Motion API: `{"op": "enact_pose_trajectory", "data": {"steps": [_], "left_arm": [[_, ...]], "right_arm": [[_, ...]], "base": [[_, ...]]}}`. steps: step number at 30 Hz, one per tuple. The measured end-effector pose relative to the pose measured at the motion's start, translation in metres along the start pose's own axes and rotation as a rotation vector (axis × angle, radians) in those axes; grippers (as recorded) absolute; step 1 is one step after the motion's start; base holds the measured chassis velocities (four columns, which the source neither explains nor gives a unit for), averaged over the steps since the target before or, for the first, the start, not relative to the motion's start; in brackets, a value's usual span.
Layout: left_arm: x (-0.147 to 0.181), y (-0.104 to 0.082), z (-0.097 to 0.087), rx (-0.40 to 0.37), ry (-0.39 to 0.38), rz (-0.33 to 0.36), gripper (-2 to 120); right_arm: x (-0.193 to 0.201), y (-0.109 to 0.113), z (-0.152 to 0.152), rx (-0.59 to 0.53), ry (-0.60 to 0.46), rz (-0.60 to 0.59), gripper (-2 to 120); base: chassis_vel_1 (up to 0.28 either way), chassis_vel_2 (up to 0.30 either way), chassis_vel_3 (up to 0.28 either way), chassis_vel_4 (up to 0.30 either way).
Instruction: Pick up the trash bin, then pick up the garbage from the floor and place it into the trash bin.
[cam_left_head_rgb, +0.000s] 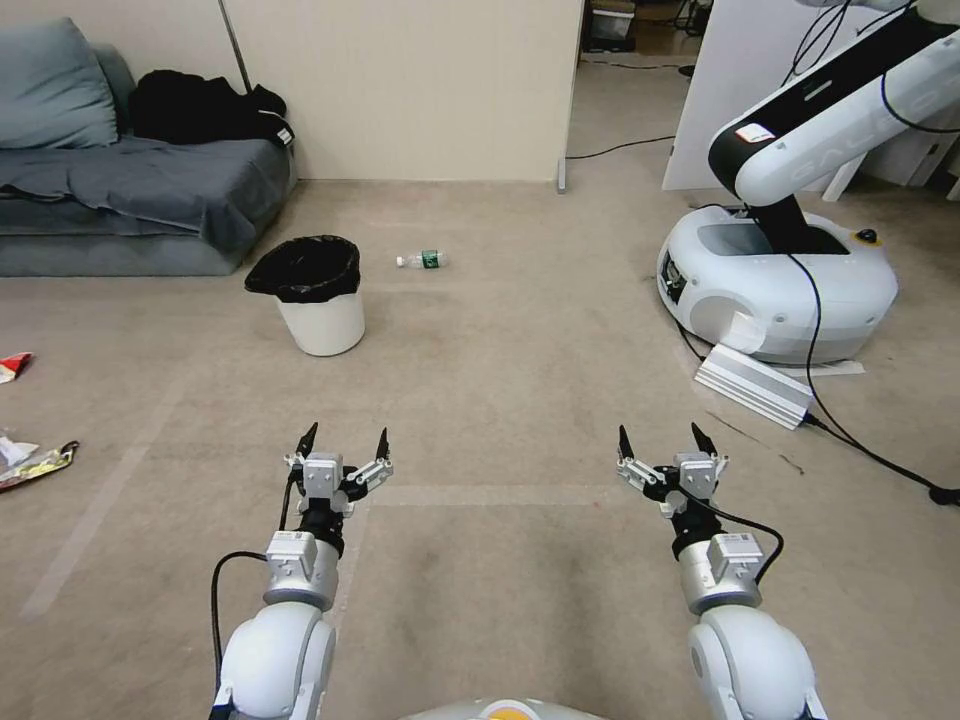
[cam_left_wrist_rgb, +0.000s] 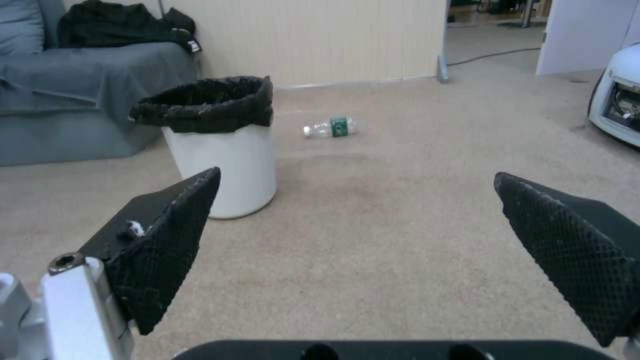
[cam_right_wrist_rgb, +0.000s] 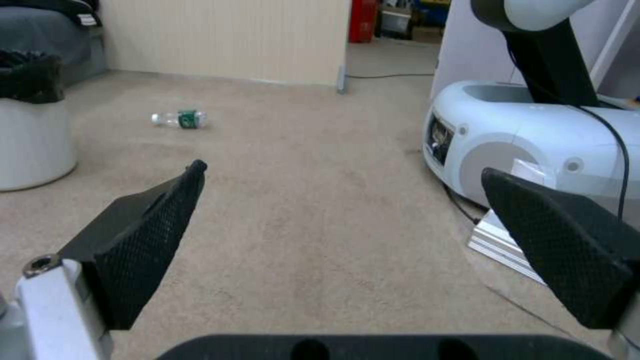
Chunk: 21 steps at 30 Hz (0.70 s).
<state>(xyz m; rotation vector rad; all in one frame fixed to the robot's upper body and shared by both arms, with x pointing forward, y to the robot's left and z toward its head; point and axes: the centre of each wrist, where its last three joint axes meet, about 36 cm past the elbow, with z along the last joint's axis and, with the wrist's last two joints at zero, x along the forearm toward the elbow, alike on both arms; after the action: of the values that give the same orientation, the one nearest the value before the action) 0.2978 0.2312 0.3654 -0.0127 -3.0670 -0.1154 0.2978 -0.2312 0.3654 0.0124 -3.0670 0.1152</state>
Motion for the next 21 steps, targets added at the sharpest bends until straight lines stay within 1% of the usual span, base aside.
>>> {"op": "enact_pose_trajectory", "data": {"steps": [9, 12, 15, 16, 18, 19, 20, 21], "left_arm": [[0.0, 0.0, 0.0, 0.0, 0.0, 0.0, 100], [0.003, 0.0, -0.005, -0.01, 0.0, -0.008, 100], [0.02, -0.005, -0.03, -0.068, 0.022, -0.062, 100], [0.02, -0.005, -0.03, -0.068, 0.022, -0.062, 100], [0.028, -0.006, -0.042, -0.089, 0.025, -0.085, 100], [0.028, -0.006, -0.042, -0.089, 0.025, -0.085, 100], [0.032, -0.007, -0.048, -0.098, 0.031, -0.098, 100], [0.037, -0.009, -0.057, -0.113, 0.035, -0.118, 100]], "right_arm": [[0.0, 0.0, 0.0, 0.0, 0.0, 0.0, 100], [0.005, 0.001, -0.002, 0.0, 0.0, 0.002, 100], [0.034, 0.005, -0.02, 0.01, -0.021, 0.032, 100], [0.034, 0.005, -0.02, 0.01, -0.021, 0.032, 100], [0.059, 0.007, -0.039, 0.022, -0.041, 0.064, 100], [0.059, 0.007, -0.039, 0.022, -0.041, 0.064, 100], [0.071, 0.007, -0.049, 0.031, -0.05, 0.081, 100], [0.082, 0.008, -0.059, 0.039, -0.06, 0.098, 100]], "base": [[0.0, 0.0, 0.0, 0.0], [0.0, 0.0, 0.0, 0.0], [0.0, 0.0, 0.0, 0.0], [0.0, 0.0, 0.0, 0.0], [0.0, 0.0, 0.0, 0.0], [0.0, 0.0, 0.0, 0.0], [0.0, 0.0, 0.0, 0.0], [0.0, 0.0, 0.0, 0.0]]}}
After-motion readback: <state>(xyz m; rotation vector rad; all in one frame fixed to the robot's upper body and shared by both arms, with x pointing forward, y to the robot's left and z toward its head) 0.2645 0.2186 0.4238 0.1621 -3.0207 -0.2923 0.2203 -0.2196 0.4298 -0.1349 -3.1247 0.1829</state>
